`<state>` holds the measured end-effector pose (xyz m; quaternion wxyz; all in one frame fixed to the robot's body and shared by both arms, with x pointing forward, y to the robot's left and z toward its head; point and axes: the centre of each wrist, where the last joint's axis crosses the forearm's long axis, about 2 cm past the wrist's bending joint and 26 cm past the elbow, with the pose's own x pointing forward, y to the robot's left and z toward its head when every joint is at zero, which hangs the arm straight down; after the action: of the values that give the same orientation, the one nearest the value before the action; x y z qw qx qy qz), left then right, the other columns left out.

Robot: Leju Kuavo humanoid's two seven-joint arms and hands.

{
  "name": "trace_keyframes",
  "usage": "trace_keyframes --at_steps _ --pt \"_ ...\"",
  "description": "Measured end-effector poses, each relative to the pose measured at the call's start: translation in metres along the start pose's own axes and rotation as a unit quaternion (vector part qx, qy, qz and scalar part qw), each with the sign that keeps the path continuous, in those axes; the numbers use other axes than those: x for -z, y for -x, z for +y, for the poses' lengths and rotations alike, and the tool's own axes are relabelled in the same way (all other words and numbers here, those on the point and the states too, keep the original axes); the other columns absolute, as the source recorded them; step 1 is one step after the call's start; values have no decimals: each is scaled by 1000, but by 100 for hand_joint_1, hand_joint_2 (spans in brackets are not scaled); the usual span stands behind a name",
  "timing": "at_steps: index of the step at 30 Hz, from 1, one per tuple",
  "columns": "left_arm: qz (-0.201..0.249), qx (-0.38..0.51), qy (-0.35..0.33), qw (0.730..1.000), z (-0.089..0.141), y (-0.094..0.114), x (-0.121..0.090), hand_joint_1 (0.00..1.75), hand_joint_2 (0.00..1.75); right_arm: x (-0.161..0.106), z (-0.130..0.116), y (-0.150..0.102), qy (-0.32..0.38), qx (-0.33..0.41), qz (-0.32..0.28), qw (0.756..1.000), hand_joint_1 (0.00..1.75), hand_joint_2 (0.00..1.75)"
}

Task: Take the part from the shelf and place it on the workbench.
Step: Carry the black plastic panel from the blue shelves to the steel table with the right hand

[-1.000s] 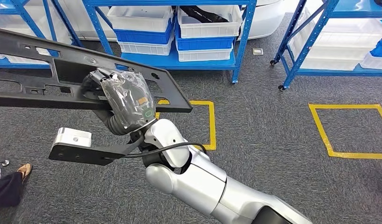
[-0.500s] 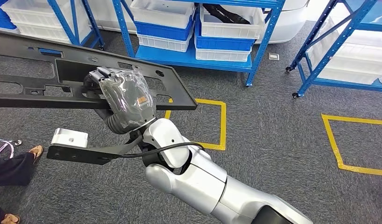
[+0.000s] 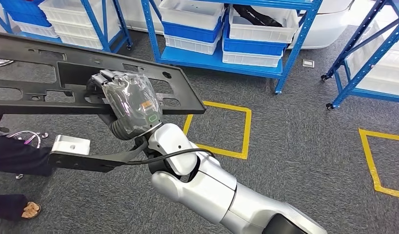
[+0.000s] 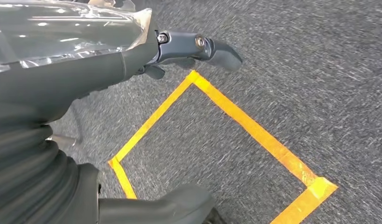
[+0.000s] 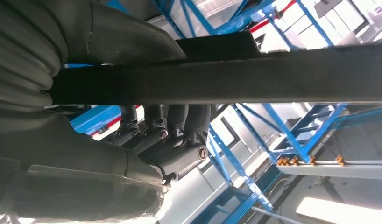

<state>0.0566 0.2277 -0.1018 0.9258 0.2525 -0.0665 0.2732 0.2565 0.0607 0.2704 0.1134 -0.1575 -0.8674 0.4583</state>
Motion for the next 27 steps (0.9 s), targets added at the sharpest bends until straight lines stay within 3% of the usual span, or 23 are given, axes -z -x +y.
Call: trace_keyframes --at_steps 14,27 --pt "9 -10 5 1000 0 0 0 0 175 -5 1 6 26 -2 0 1000 175 175" --pt "10 6 34 999 1 -1 2 0 175 -22 5 26 47 -32 53 997 175 175"
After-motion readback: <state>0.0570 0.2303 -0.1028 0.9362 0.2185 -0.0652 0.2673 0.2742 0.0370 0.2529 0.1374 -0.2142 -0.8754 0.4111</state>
